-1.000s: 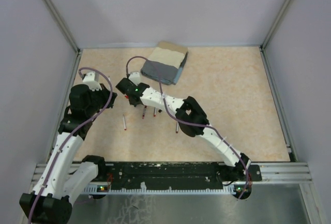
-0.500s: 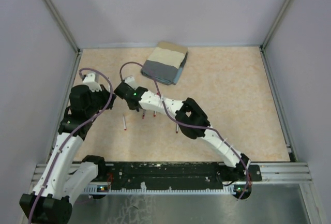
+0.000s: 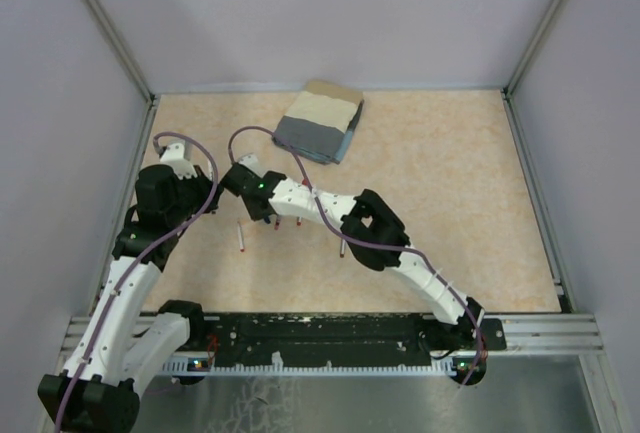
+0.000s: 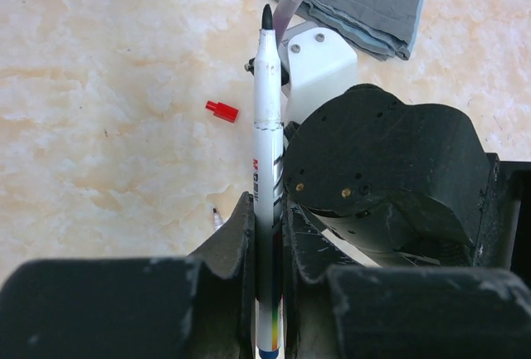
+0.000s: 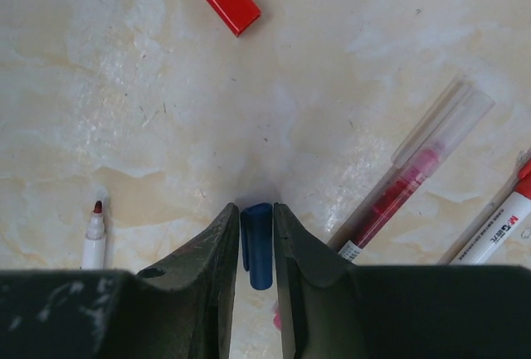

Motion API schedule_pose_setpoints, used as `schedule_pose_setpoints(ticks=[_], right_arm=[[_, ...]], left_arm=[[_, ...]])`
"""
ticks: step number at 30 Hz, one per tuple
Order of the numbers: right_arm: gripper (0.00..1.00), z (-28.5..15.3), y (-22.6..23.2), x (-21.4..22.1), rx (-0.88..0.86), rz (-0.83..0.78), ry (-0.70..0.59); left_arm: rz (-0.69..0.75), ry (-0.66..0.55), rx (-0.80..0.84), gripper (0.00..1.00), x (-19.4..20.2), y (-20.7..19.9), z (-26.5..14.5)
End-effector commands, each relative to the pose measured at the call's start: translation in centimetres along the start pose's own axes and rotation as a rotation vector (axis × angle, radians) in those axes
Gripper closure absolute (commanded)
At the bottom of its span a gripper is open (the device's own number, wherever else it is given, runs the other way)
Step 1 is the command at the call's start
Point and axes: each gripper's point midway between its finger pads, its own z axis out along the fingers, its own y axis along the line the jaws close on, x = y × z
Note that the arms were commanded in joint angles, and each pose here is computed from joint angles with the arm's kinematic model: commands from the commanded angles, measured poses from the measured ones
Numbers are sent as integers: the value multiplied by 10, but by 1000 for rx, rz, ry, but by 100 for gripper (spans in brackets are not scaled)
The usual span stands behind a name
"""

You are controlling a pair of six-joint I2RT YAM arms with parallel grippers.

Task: Insert the pens into the pen caps
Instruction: Move the pen cap to the center of the board, then pick up the pen cap from the center of the board.

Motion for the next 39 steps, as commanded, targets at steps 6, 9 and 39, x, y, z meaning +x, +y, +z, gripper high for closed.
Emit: schedule_pose_setpoints(ticks=[6,9,39], right_arm=[[73,-14,5,43,-1,-68,118],[74,-14,3,47,5,-68,128],[100,-124,-35,-14,-226,210,-164]], left_arm=[[4,-58,-20,100,-16,1,-3],[0,-62,-46,100,-16,5,-4],[36,-67,-61,100,-16,10,-3]])
